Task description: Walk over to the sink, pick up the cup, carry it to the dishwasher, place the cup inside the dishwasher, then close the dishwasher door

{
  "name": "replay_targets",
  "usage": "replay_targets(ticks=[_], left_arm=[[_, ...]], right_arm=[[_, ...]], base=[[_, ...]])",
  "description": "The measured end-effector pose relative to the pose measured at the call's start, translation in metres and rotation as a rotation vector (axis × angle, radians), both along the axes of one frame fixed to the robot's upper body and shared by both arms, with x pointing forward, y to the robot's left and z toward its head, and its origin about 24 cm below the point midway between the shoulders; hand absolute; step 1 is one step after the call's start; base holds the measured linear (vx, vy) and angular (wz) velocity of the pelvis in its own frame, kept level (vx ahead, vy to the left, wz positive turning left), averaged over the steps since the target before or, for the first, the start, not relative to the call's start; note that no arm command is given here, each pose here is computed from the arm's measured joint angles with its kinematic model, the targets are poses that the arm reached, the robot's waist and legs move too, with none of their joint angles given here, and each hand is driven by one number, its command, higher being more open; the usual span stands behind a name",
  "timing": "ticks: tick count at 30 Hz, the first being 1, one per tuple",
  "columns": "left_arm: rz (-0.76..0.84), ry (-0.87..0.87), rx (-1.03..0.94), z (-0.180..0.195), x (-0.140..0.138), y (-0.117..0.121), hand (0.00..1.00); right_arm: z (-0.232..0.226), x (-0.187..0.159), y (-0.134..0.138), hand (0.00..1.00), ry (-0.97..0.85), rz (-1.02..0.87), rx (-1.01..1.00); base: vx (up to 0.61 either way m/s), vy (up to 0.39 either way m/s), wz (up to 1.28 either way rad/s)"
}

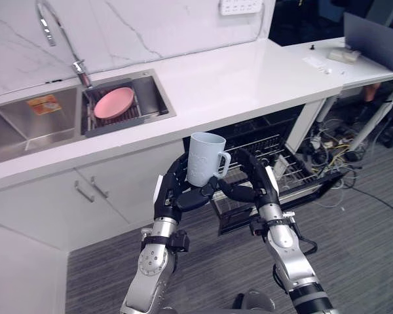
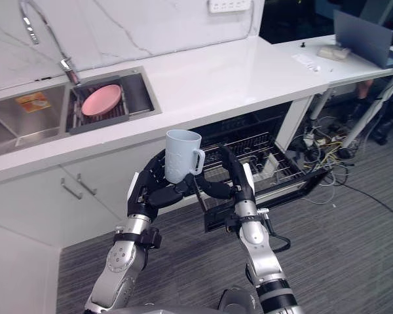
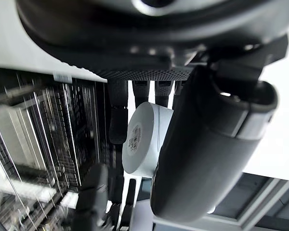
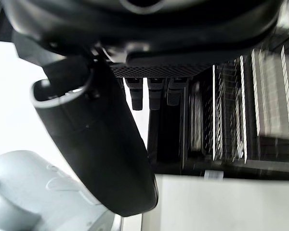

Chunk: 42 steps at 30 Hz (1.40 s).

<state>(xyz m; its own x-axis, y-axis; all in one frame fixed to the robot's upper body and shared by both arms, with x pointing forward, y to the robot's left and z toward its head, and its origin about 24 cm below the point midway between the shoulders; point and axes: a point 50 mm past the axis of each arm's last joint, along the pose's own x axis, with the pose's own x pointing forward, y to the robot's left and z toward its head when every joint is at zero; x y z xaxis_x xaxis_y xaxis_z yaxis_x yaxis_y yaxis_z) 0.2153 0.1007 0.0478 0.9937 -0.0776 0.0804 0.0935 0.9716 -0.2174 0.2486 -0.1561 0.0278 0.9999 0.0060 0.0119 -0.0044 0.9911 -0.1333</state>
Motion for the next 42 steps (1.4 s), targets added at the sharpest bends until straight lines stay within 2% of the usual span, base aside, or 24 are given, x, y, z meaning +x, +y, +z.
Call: replay_targets(ticks=[6,12,20,25,31,42], left_arm=[[0.116,0.025,0.019,-0.006,0.007,0.025,0.30],[0.168,0.051,0.032,-0.013,0.009,0.033,0.30],[0.192,0.084,0.069,-0.021,0.011,0.043,0.30],[0.145,0.078,0.078,-0.021,0.011,0.035,0.30],[0.009,0.045,0.101,-0.017,0.013,0.012,0.30],[-0.118,0.026,0.081,-0.013,0.010,-0.015,0.30]], right_arm=[[0.024,-0.002,-0.001,0.90,-0.098,0.007,0.142],[0.015,-0.007,0.001,0.90,-0.050,0.058,0.230],[0.018,-0.010,0.015,0.90,-0.053,0.148,0.337],[0.029,-0.010,0.017,0.90,-0.096,0.177,0.383],[0.031,-0.009,0.028,0.90,-0.091,0.228,0.399],[0.017,0.008,0.039,0.90,-0.021,0.242,0.392]], base=[[0.13,-0.030,-0.79],[0.18,0.170,-0.85],[0.04,0.086,-0.14],[0.02,-0.001,-0.08],[0.03,0.010,-0.01],[0.02,0.001,0.06]])
